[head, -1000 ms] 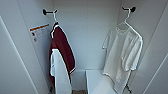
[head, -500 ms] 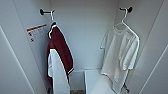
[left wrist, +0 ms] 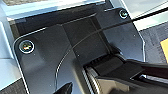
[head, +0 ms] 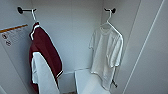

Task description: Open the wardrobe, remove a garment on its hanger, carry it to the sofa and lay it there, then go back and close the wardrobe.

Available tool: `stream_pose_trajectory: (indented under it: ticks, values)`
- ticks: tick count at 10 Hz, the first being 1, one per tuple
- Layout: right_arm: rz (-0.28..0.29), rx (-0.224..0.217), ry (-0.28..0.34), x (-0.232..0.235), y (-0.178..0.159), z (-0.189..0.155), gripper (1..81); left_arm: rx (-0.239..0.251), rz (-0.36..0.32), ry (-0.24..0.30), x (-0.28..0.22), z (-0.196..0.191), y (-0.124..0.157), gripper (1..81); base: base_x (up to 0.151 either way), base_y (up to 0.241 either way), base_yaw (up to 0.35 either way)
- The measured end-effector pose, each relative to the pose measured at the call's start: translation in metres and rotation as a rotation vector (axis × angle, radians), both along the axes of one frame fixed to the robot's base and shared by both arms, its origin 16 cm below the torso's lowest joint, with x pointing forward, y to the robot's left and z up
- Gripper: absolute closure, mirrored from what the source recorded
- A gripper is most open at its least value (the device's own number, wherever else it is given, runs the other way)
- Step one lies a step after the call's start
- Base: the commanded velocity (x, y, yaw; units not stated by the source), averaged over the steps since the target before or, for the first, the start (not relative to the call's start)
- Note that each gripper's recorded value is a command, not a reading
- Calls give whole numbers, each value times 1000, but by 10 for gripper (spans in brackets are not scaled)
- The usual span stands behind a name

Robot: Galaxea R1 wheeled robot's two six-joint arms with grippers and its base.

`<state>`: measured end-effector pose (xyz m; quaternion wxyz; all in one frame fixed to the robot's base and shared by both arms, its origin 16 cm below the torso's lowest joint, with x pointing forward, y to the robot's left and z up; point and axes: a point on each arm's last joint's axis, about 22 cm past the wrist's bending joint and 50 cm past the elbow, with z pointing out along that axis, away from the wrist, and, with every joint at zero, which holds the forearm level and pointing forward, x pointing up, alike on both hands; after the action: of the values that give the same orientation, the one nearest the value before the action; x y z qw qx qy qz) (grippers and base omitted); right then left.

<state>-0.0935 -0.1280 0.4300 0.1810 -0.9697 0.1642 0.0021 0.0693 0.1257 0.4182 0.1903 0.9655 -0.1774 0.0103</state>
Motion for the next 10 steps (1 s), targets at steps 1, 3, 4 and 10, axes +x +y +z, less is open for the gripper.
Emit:
stream_pose_trajectory:
  ticks: [1,3,4,10]
  values:
    - [-26,-2,2,-5,1,0,10,-5,-30,-2,10,0,-7,10,0,0,0]
    - [-41,-4,2,-7,1,1,10,-17,-63,-17,37,2,-18,10,0,0,0]
    - [-42,-4,0,-6,1,1,10,-29,-72,-37,54,5,-24,10,0,0,0]
    - [-43,-4,-11,-2,0,1,10,-201,-136,-114,169,58,-88,10,0,0,0]
